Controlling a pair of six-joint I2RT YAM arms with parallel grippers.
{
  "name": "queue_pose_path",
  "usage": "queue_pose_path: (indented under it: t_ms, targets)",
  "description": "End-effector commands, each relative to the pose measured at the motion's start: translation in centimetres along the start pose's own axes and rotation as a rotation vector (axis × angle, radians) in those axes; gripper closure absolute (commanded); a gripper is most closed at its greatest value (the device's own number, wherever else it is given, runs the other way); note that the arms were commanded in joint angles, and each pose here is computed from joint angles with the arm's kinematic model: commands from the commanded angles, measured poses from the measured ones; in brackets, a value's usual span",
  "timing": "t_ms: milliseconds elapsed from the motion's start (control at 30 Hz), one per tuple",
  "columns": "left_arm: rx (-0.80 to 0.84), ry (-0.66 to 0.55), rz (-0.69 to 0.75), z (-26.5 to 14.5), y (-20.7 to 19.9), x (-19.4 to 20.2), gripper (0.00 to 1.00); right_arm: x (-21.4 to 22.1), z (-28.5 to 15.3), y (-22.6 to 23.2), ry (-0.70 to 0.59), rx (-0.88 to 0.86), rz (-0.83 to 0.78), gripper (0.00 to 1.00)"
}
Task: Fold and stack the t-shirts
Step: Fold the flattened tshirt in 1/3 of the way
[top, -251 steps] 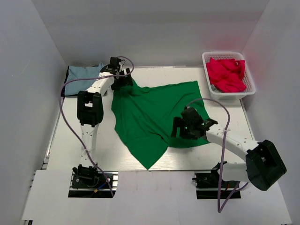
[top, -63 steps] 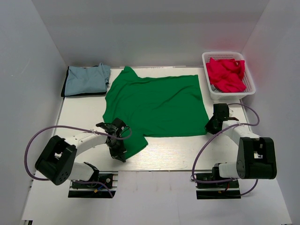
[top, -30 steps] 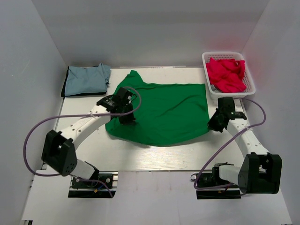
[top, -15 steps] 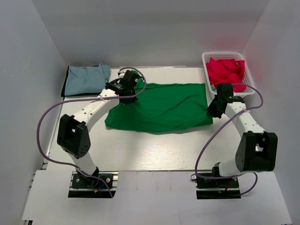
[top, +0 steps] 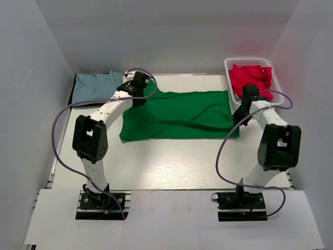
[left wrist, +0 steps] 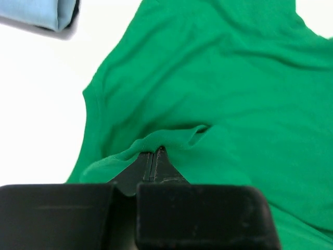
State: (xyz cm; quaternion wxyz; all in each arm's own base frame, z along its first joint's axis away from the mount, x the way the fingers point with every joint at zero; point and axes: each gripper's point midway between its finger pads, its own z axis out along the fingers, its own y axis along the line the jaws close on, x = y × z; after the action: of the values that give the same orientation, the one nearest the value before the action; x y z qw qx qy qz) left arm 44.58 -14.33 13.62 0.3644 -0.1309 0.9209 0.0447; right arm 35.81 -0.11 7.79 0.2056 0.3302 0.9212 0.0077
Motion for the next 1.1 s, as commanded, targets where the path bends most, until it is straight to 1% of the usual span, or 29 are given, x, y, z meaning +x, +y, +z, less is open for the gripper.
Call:
queue_pose_path:
  t_ms: [0,33,100,133,167,200,233,267,300,333,367,400,467,500,533,600,633,667,700,733,800,833,867,900,933,1000,1033,1067]
  targets:
    - [0.019,-0.074,-0.024,0.7,-0.4,-2.8,1.00,-1.1,0.7,-0.1,0.012,0.028,0.045,1.00]
    - [0.017,-0.086,-0.040,1.1,-0.2,-3.4,1.00,-1.0,1.2,-0.2,0.024,0.030,0.047,1.00]
    - [0.011,-0.072,-0.035,2.5,-0.1,-3.2,1.00,-1.5,1.8,0.1,0.028,0.032,0.058,1.00]
    - [0.008,-0.079,-0.034,3.0,0.0,-3.6,1.00,-1.8,1.9,0.6,0.029,0.013,0.049,0.75]
    - [0.006,-0.076,-0.032,3.4,-0.2,-3.6,0.92,-1.9,1.8,1.0,0.031,-0.006,0.038,0.64]
    - [0.005,-0.088,-0.033,4.0,-0.1,-4.1,0.80,-2.3,2.0,1.5,0.019,-0.028,0.032,0.57]
    - [0.019,-0.117,-0.012,4.8,-0.7,-4.6,0.60,-2.5,2.1,2.2,0.013,-0.067,0.016,0.51]
    - [0.034,-0.147,-0.013,4.8,-1.1,-5.4,0.40,-2.8,2.1,2.6,-0.005,-0.088,-0.010,0.51]
    - [0.024,-0.172,-0.023,5.4,-1.2,-5.8,0.27,-3.2,2.0,2.7,-0.019,-0.092,0.006,0.49]
    - [0.036,-0.214,-0.024,5.9,-1.3,-6.9,0.18,-3.4,1.9,2.8,-0.032,-0.093,-0.003,0.47]
    - [0.063,-0.237,-0.016,6.1,-2.0,-7.5,0.14,-3.5,1.6,2.8,-0.042,-0.095,-0.009,0.46]
    - [0.124,-0.272,-0.012,5.6,-3.2,-8.8,0.13,-3.3,1.5,2.8,-0.041,-0.098,-0.017,0.45]
    - [0.149,-0.298,-0.003,6.1,-4.5,-10.3,0.11,-3.8,0.6,2.7,-0.075,-0.111,-0.038,0.44]
    - [0.136,-0.286,-0.002,6.4,-4.2,-10.8,0.10,-3.5,0.0,2.4,-0.085,-0.112,-0.040,0.42]
    - [0.106,-0.212,0.001,6.5,-3.7,-9.4,0.10,-3.2,0.2,2.1,-0.097,-0.118,-0.065,0.42]
    - [0.081,-0.194,-0.026,5.1,-3.1,-9.9,0.09,-2.5,-0.5,1.8,-0.120,-0.134,-0.093,0.36]
    - [0.072,-0.172,-0.034,4.6,-2.5,-9.2,0.09,-2.1,-1.1,1.5,-0.131,-0.149,-0.112,0.26]
    - [0.061,-0.114,-0.039,4.9,-1.6,-6.5,0.05,-1.5,-1.6,1.5,-0.142,-0.163,-0.132,0.21]
    - [0.069,-0.104,-0.047,4.2,-1.1,-5.7,0.00,-1.4,-1.9,1.6,-0.153,-0.176,-0.155,0.14]
    - [0.072,-0.084,-0.056,2.6,0.3,-3.8,0.00,-0.7,-2.5,1.6,-0.154,-0.204,-0.187,0.10]
    - [0.127,-0.057,-0.125,1.1,0.6,-1.9,0.00,-0.3,-2.9,2.1,-0.158,-0.239,-0.219,0.10]
    - [0.152,-0.038,-0.144,0.5,0.8,-0.7,0.00,1.5,-3.3,3.7,-0.125,-0.304,-0.277,0.10]
    - [0.174,0.000,-0.147,-0.4,1.4,2.1,0.00,2.4,-3.4,4.5,-0.103,-0.347,-0.292,0.10]
    - [0.229,0.011,-0.190,-0.8,0.8,2.9,0.00,3.7,-3.9,6.2,-0.080,-0.415,-0.337,0.10]
    - [0.231,0.066,-0.181,-0.5,1.3,6.2,0.00,5.0,-3.7,6.9,-0.037,-0.462,-0.361,0.10]
    - [0.296,0.078,-0.213,-0.8,0.7,7.4,0.00,6.4,-3.8,8.5,-0.009,-0.532,-0.369,0.10]
    - [0.298,0.098,-0.218,-0.5,0.9,8.5,0.00,7.7,-4.0,10.0,0.004,-0.572,-0.389,0.10]
    - [0.284,0.136,-0.218,-0.2,1.4,10.2,0.00,8.9,-3.8,10.4,0.038,-0.594,-0.397,0.10]
